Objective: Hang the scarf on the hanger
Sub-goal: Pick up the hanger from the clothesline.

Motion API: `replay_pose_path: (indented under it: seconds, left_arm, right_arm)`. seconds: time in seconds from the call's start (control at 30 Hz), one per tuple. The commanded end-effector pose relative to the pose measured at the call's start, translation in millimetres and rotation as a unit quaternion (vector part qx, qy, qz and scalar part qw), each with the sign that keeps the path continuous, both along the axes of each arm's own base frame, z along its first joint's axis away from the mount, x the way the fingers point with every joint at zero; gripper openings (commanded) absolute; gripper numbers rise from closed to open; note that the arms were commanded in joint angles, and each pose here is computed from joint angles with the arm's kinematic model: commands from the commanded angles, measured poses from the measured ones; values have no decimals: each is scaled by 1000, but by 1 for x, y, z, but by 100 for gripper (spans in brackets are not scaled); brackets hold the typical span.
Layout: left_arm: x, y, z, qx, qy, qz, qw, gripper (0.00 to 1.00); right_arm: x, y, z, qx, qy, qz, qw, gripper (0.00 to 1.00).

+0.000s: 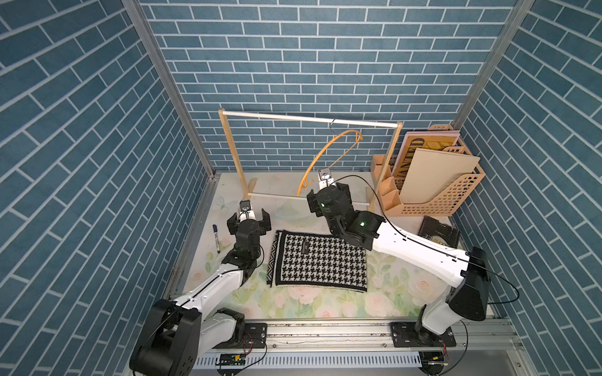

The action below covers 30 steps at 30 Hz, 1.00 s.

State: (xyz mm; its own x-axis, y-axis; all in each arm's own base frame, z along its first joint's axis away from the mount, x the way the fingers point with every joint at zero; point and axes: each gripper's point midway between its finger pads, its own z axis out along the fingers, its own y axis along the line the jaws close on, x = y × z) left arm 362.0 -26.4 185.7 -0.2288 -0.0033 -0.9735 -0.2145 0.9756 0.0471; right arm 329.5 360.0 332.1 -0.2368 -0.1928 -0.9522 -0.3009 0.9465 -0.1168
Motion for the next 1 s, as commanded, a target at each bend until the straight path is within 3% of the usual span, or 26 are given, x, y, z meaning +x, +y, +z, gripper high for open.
replay_pose_path:
  seconds: [0.0, 0.33, 0.97]
  left_arm:
    - [2, -3, -1, 11, 8, -6, 1000, 100]
    - [3, -6, -5, 12, 10, -14, 1000, 100]
    - [2, -5, -3, 15, 5, -13, 1000, 100]
  right_arm:
    - [-3, 14, 6, 19, 8, -1, 1000, 88]
    - [10, 56, 1, 46, 14, -1, 999, 90]
    - [43, 65, -7, 40, -30, -90, 995, 90]
